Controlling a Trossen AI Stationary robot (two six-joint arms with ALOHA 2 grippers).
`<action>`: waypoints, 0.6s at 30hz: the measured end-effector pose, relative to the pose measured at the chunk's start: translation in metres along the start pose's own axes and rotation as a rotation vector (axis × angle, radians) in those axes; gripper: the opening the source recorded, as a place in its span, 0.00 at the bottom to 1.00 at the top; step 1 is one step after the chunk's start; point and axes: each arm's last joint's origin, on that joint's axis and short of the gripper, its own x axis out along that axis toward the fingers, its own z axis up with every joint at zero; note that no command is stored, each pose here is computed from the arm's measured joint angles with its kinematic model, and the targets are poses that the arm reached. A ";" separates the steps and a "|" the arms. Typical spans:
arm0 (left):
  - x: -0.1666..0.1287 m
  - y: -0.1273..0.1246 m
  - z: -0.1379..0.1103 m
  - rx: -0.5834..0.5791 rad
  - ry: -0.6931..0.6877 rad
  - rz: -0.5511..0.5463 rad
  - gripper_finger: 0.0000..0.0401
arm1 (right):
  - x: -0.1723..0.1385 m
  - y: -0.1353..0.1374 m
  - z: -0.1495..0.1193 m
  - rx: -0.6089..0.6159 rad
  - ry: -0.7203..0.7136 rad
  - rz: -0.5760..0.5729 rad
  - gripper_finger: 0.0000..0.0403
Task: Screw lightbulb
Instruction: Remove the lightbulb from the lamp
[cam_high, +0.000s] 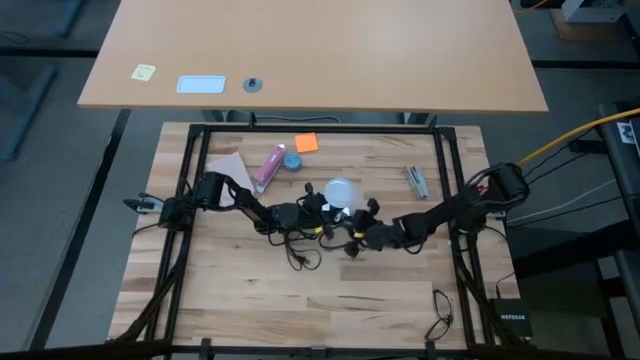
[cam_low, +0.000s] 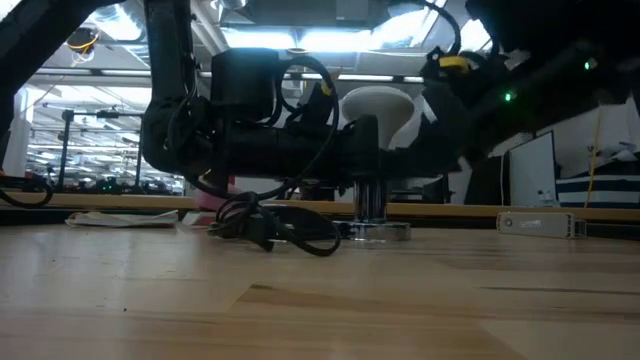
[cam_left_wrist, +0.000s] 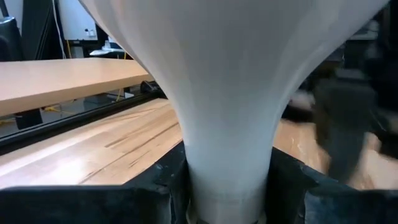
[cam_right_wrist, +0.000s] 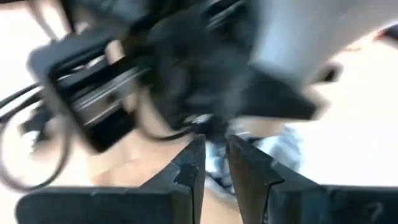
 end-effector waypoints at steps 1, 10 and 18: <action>0.000 -0.001 0.000 -0.006 0.000 -0.002 0.35 | -0.003 -0.003 0.003 -0.009 -0.002 -0.033 0.18; -0.006 -0.012 0.000 -0.062 -0.002 -0.044 0.35 | -0.010 -0.031 0.008 -0.100 0.076 -0.253 0.18; -0.011 -0.020 0.000 -0.070 -0.009 -0.081 0.35 | 0.016 -0.049 -0.004 -0.066 0.187 -0.222 0.18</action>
